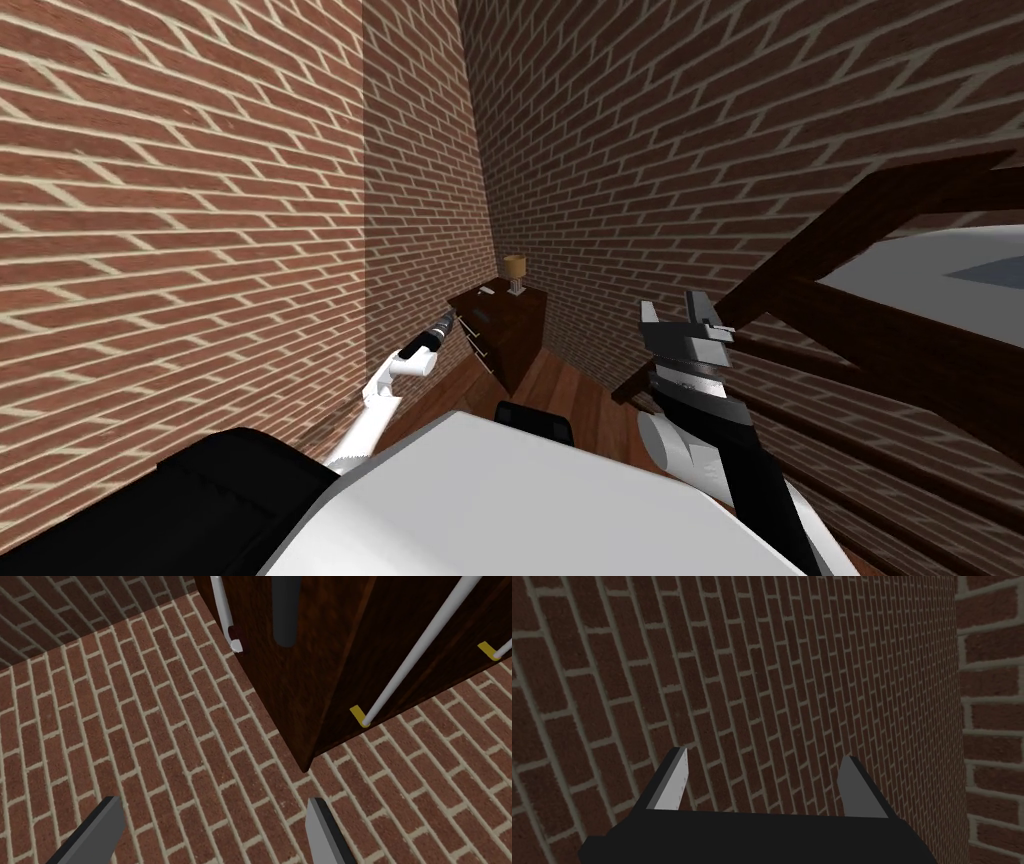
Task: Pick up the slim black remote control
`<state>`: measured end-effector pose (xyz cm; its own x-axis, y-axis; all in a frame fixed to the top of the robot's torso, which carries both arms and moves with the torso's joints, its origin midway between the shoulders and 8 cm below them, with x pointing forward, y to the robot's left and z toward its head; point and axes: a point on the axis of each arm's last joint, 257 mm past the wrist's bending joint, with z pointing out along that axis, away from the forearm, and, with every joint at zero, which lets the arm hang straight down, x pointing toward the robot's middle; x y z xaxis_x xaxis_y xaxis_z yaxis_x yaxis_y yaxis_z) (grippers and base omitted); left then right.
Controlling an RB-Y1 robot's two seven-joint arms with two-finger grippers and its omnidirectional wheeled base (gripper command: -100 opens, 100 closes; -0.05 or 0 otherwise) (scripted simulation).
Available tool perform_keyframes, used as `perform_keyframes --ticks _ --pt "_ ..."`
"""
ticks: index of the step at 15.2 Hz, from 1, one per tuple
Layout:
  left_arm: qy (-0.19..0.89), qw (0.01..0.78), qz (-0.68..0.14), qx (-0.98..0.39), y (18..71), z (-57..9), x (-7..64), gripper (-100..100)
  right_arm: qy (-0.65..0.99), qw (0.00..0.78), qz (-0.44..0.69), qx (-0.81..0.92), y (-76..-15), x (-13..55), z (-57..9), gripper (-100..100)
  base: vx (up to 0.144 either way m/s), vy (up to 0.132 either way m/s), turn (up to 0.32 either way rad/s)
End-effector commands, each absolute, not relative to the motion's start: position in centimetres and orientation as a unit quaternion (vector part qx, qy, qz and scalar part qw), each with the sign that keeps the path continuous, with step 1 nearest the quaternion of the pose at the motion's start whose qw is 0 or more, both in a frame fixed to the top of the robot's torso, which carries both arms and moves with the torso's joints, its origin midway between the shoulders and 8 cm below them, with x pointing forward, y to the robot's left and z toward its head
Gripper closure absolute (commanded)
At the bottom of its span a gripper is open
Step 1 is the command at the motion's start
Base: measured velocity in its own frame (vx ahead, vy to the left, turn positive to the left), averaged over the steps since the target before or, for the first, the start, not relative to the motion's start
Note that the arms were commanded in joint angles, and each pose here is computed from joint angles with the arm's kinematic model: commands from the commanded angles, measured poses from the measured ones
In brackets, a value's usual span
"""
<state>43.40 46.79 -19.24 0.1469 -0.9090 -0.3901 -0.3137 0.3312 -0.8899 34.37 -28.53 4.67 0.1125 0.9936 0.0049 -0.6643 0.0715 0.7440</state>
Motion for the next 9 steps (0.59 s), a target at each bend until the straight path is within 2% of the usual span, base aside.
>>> perform_keyframes --ticks 1,4,6,9 --pt "0.606 0.551 -0.243 -0.520 48.3 -19.8 43.3 -100 0.270 0.680 0.609 0.305 -28.5 34.4 4.7 0 0.010 -0.019 -0.165" --pt "0.613 0.537 -0.231 -0.531 48.6 -20.9 42.9 -100 0.270 0.680 0.609 0.305 -28.5 34.4 4.7 0 0.011 -0.011 -0.111" --pt "0.621 0.530 -0.209 -0.538 50.0 -21.3 42.7 -100 0.270 0.680 0.609 0.305 -28.5 34.4 4.7 0 0.011 -0.016 -0.214" --pt "0.630 0.519 -0.184 -0.548 51.5 -21.9 42.2 -100 0.270 0.680 0.609 0.305 -28.5 34.4 4.7 0 0.009 -0.009 -0.085"
